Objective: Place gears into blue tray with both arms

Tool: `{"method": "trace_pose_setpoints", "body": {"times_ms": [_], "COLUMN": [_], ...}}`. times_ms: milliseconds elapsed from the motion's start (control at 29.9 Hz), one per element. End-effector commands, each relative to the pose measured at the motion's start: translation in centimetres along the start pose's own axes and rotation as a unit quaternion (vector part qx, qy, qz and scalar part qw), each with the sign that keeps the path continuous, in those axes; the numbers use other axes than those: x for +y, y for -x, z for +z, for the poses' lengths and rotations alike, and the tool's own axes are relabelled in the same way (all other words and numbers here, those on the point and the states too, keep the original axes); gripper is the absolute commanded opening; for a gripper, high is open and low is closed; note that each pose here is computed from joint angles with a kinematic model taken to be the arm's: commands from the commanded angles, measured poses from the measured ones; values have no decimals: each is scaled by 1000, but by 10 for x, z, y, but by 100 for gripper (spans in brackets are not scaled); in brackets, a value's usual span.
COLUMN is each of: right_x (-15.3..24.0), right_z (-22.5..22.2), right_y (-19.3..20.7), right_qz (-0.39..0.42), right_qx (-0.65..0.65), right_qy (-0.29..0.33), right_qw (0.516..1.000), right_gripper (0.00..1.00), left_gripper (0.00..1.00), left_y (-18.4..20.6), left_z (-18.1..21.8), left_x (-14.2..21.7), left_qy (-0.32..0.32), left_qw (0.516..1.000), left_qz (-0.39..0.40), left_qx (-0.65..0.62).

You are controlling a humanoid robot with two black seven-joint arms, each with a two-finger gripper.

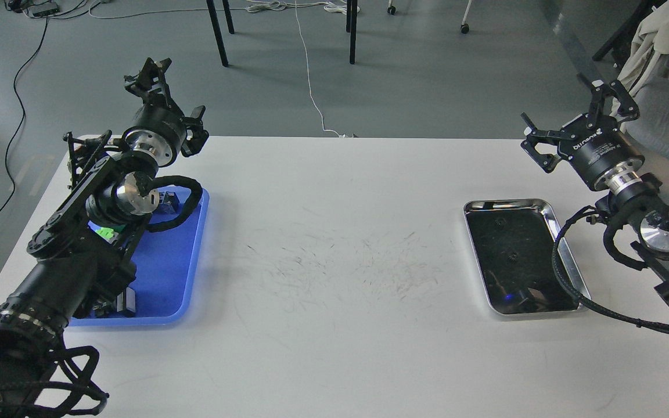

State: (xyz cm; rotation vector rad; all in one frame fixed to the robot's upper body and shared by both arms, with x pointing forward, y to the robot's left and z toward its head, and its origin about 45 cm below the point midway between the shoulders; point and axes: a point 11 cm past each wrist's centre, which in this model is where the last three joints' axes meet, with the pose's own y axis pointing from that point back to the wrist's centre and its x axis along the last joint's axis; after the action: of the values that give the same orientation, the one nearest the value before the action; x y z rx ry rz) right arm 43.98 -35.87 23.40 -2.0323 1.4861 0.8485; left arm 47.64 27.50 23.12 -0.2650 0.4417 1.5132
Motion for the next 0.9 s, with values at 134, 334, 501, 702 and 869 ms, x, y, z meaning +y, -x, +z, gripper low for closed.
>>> {"method": "trace_pose_setpoints", "body": {"times_ms": [134,334,501,702,869], "right_x": [-17,-32,-40,-5,18], "right_z": [7,-10,-1,9,17], "right_y": [19,48,72,60,21], "right_qz": [-22,-51,-73,-102,-101], "right_qx": [67,185,412,662,747], "right_qy": [55,119,261,412,473], "right_qw": [996,974,870,618,456], "right_gripper": [99,99,99,99,99], "left_gripper": [98,98,98,98,98], "left_y": [-6,-4,-7,-7,-6], "left_z": [1,3,6,7,7], "left_x": [1,0,0,0,0], "left_qy": [0,3,2,3,3], "left_qw": [1000,1000,1000,1000,1000], "left_qz": [5,4,6,6,5], "left_qx": [-5,-5,-8,-11,-10]}}
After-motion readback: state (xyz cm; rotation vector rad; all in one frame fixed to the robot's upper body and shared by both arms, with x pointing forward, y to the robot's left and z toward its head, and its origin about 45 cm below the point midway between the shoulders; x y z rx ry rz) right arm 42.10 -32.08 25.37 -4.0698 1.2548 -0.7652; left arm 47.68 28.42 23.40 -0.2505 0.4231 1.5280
